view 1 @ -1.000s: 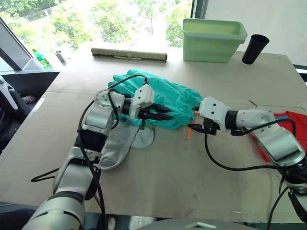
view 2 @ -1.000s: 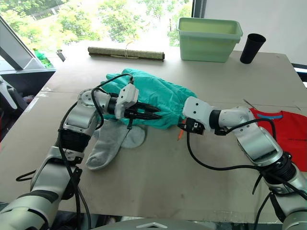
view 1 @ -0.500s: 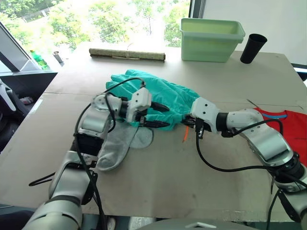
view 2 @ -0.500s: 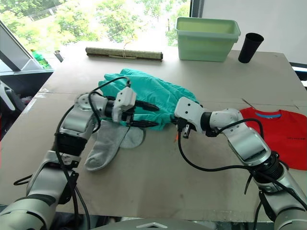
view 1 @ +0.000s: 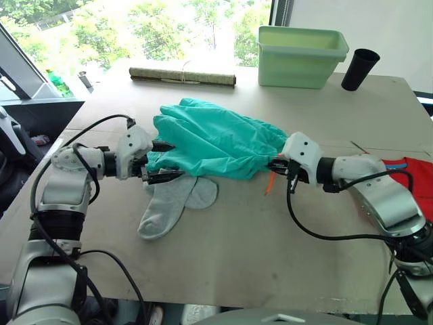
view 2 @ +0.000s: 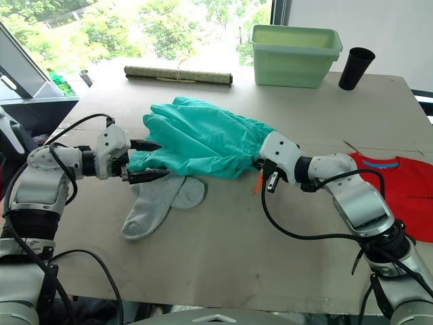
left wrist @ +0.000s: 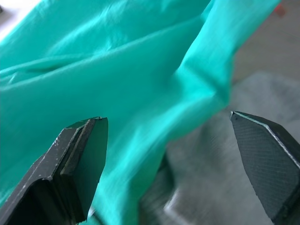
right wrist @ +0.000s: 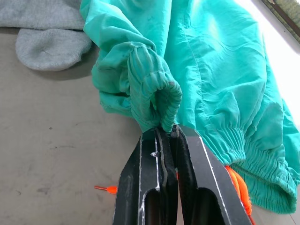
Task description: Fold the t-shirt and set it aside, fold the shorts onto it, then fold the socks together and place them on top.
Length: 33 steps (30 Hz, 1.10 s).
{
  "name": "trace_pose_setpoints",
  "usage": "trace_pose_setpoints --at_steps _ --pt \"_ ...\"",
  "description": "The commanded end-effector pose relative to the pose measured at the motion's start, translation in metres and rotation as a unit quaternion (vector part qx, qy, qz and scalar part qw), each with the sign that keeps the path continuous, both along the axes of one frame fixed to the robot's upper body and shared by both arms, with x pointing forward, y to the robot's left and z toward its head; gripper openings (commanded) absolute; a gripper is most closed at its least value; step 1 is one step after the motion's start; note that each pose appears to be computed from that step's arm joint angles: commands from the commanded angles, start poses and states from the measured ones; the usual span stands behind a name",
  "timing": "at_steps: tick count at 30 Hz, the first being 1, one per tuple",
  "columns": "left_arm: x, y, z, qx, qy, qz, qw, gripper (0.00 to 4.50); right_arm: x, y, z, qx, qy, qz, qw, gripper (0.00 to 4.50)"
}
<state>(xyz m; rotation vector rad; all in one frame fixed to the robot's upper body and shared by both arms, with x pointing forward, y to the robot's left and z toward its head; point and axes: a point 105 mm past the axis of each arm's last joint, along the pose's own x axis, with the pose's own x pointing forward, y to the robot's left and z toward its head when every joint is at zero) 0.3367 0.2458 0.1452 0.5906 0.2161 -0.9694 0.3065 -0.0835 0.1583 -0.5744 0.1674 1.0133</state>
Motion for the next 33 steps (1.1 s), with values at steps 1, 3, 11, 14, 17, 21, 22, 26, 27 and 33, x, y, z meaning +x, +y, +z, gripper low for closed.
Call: trace_pose_setpoints --at_steps 1,3,11,14,17,21,22,26,27,33 --pt "0.007 0.019 0.003 0.039 -0.036 0.038 0.998 4.46 0.001 -0.011 0.016 0.005 -0.031 -0.010 0.999 0.00" --pt "0.014 0.031 -0.005 0.070 -0.042 0.073 0.994 4.46 0.004 -0.022 0.017 -0.001 -0.033 -0.026 0.999 0.00" --pt "0.032 0.024 -0.019 0.093 -0.065 0.089 0.990 3.18 0.004 -0.037 0.013 -0.007 -0.027 -0.046 0.999 0.00" --pt "0.032 0.014 -0.018 0.068 -0.056 0.073 0.993 2.12 -0.001 -0.037 0.011 0.003 -0.016 -0.040 0.999 0.65" --pt "0.035 0.008 -0.006 0.047 -0.068 0.062 0.995 0.60 -0.004 -0.047 0.010 -0.007 -0.026 -0.058 0.998 1.97" --pt "0.033 -0.008 0.013 0.000 -0.074 0.028 0.997 0.00 -0.018 -0.058 0.014 -0.022 -0.036 -0.060 0.997 2.82" --pt "0.032 -0.012 0.016 -0.005 -0.074 0.020 0.997 0.00 -0.023 -0.058 0.016 -0.020 -0.033 -0.055 0.998 2.82" --pt "0.031 -0.024 0.019 -0.010 -0.070 0.004 0.997 0.00 -0.042 -0.045 0.022 -0.020 -0.014 -0.023 0.999 2.82" --pt "0.031 -0.025 0.019 -0.009 -0.069 0.002 0.998 0.00 -0.046 -0.038 0.019 -0.025 -0.005 -0.009 1.000 2.82" --pt "0.032 -0.030 0.022 -0.011 -0.069 0.002 0.998 0.00 -0.045 -0.005 -0.014 -0.091 -0.013 0.032 0.995 2.82"
